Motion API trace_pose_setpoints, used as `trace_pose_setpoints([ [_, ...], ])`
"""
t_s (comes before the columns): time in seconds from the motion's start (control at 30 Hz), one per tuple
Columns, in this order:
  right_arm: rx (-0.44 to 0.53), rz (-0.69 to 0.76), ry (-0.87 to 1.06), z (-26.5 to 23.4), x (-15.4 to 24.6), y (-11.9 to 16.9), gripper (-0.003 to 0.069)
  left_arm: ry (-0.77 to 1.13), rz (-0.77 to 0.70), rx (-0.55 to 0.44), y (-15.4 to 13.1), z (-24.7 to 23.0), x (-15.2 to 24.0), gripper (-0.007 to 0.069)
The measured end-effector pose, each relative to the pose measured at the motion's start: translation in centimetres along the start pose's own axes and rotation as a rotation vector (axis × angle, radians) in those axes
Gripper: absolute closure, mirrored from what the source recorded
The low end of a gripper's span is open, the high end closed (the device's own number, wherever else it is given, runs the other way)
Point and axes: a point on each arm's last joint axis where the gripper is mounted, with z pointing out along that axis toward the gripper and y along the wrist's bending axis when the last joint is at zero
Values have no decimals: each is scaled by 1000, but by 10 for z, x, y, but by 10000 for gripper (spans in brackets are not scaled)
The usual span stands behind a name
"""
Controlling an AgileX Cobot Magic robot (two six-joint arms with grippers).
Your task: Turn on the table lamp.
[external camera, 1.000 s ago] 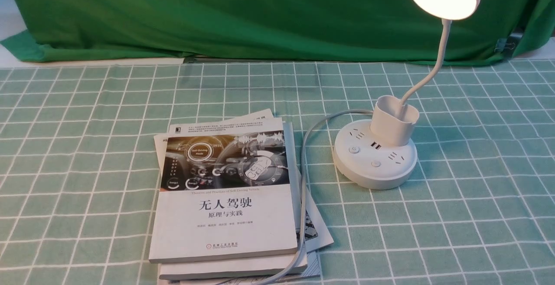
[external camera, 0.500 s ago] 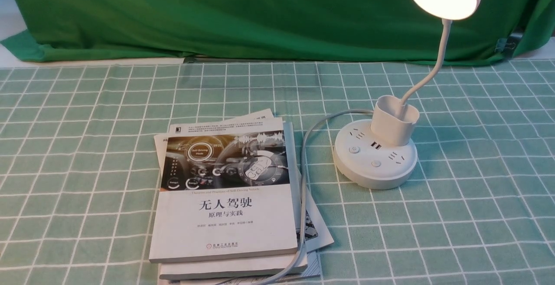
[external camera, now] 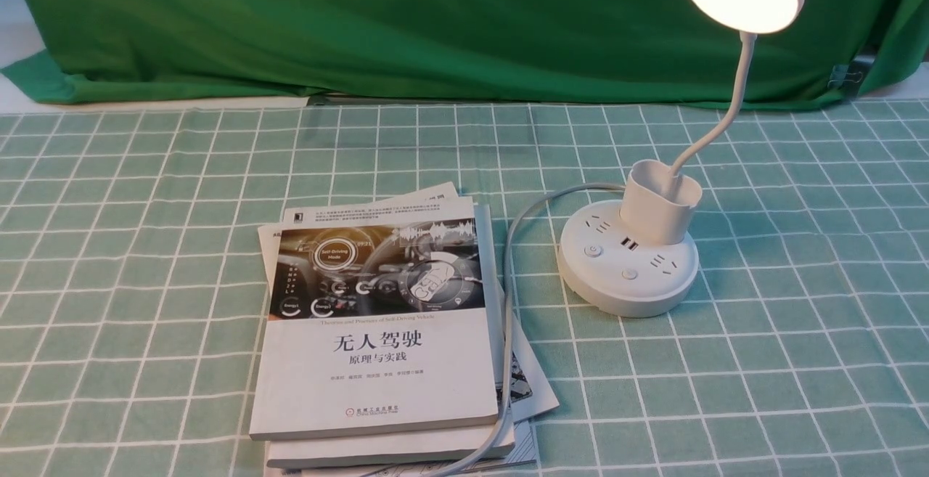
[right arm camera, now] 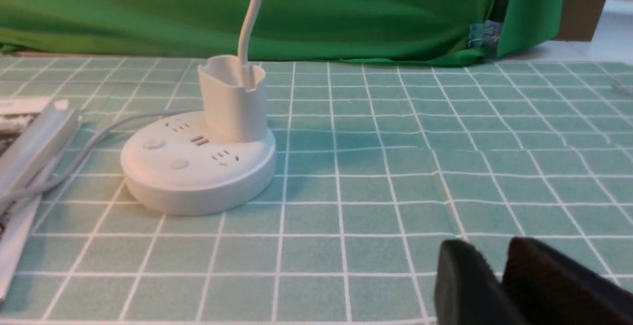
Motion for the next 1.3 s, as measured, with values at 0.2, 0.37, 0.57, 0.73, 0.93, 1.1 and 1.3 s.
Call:
trace_pose_setpoints([
  [0.2, 1, -20, 0, 0, 0, 0, 459, 0, 0, 0, 0, 0, 0, 604],
  [0.37, 1, -27, 0, 0, 0, 0, 450, 0, 0, 0, 0, 0, 0, 604],
  [0.57, 1, -27, 0, 0, 0, 0, 436, 0, 0, 0, 0, 0, 0, 604],
  [0.73, 1, -27, 0, 0, 0, 0, 424, 0, 0, 0, 0, 0, 0, 604],
  [0.93, 1, -27, 0, 0, 0, 0, 422, 0, 0, 0, 0, 0, 0, 604],
  [1.1, 1, -27, 0, 0, 0, 0, 422, 0, 0, 0, 0, 0, 0, 604],
  [1.3, 1, -27, 0, 0, 0, 0, 422, 0, 0, 0, 0, 0, 0, 604],
])
